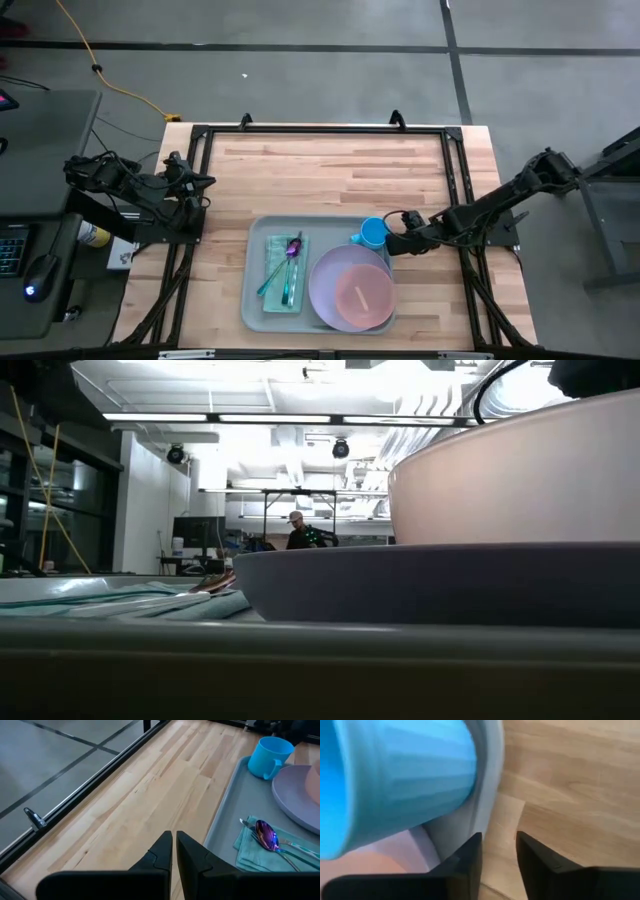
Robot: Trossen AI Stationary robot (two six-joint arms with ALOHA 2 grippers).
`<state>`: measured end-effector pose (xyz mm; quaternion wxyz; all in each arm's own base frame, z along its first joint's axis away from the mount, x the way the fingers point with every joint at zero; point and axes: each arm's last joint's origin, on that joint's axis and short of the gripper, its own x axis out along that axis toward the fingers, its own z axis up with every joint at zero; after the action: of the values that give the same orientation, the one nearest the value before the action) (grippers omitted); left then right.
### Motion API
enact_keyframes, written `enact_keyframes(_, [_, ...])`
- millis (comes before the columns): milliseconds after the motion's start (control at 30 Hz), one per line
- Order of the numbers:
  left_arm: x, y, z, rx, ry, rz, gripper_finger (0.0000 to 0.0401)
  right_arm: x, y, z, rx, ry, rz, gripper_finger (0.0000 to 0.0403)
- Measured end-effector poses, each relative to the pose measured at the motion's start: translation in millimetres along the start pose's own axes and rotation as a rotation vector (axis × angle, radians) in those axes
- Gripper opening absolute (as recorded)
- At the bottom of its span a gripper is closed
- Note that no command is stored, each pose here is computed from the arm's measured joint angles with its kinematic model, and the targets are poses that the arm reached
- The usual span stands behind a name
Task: Set up tray
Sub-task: Adjust the serving tray
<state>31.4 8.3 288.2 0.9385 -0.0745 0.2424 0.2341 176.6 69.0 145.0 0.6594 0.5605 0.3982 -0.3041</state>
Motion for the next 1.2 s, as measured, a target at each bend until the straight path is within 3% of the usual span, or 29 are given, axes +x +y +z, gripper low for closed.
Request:
enact_keyframes(233, [0,0,0,0.0,0.001,0.0,0.0056,2,-1,1,-0.013,-0.032,0.019,0.0127])
enact_keyframes(733, [0,0,0,0.001,0.001,0.0,0.0056,4,3,10,-0.021,-0.082,0.044,0.0128])
enact_keyframes(1200, [0,0,0,0.001,0.001,0.0,0.0056,23,7,7,-0.031,-0.04,0.04,0.0128])
